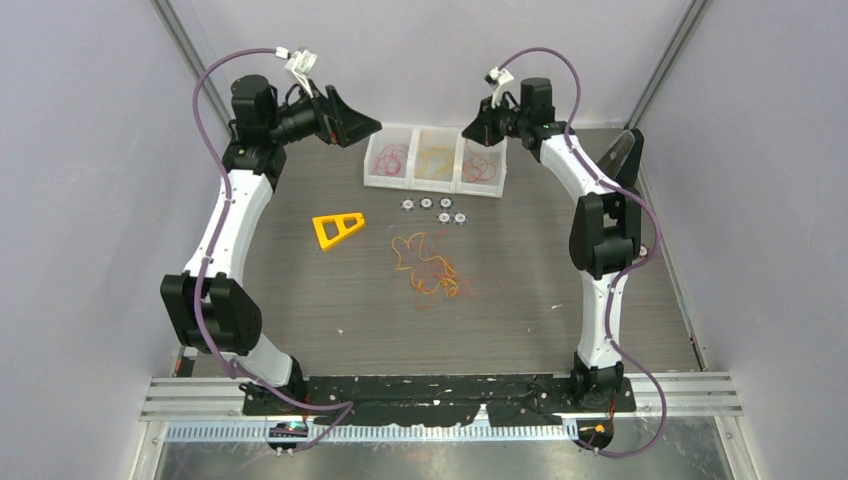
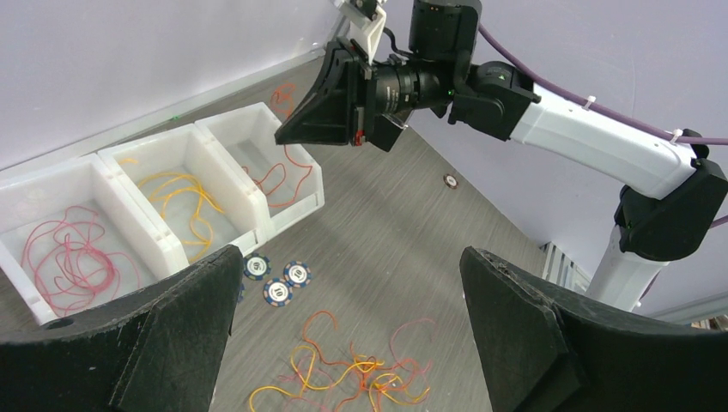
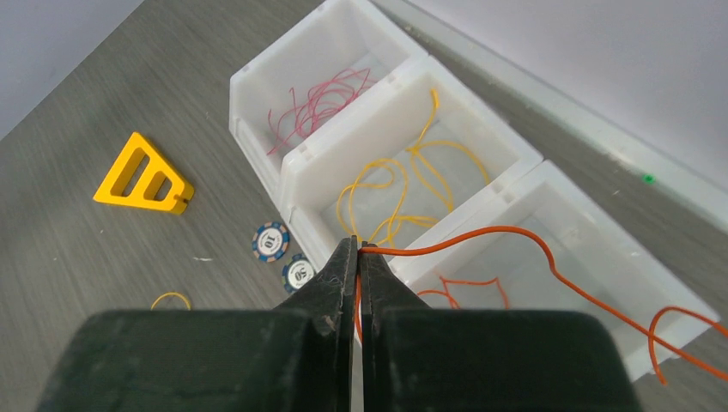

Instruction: Untangle the cables

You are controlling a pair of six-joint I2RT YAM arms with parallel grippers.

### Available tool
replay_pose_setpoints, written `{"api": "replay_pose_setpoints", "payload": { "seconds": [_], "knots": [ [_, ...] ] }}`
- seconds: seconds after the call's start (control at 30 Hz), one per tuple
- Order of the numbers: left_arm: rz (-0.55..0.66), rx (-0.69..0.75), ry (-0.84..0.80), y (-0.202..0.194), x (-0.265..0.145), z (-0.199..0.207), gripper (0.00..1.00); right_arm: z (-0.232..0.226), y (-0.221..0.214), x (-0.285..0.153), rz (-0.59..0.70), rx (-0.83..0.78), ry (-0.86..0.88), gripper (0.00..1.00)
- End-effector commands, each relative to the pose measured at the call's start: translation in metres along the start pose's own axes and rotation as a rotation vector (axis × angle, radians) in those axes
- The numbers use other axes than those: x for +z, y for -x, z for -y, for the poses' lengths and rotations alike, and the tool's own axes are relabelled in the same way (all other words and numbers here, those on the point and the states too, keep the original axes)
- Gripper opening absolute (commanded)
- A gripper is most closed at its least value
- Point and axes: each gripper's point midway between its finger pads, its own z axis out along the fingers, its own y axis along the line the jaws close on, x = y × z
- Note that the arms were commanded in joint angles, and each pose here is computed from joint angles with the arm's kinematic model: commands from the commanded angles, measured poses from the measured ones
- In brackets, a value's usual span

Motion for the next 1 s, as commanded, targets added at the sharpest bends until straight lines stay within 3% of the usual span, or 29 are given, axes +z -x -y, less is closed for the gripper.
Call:
{"api": "replay_pose_setpoints", "payload": {
  "seconds": [0.0, 0.23, 0.63, 0.87, 0.97],
  "knots": [
    [0.014, 0.025, 0.004, 0.003, -0.006, 0.001, 1.0, -0.009, -0.005, -0.002, -0.002, 0.061, 0.05, 0.05],
    [0.017, 0.012, 0.014, 0.002, -0.005, -0.003, 1.0, -0.008, -0.026, 0.008, -0.025, 0.174, 0.061, 0.05],
    [0.017, -0.001, 0.034, 0.005, -0.007, -0.013, 0.99, 0.061, -0.074, 0.023, -0.123, 0.338, -0.11, 0.06],
    [0.024, -0.016, 0.037, 0.007, -0.005, -0.016, 1.0, 0.072, -0.049, 0.014, -0.071, 0.311, -0.188, 0.13],
    [0.034, -0.027, 0.034, 0.01, -0.002, -0.017, 1.0, 0.073, -0.024, 0.002, -0.006, 0.25, -0.236, 0.07]
  ]
}}
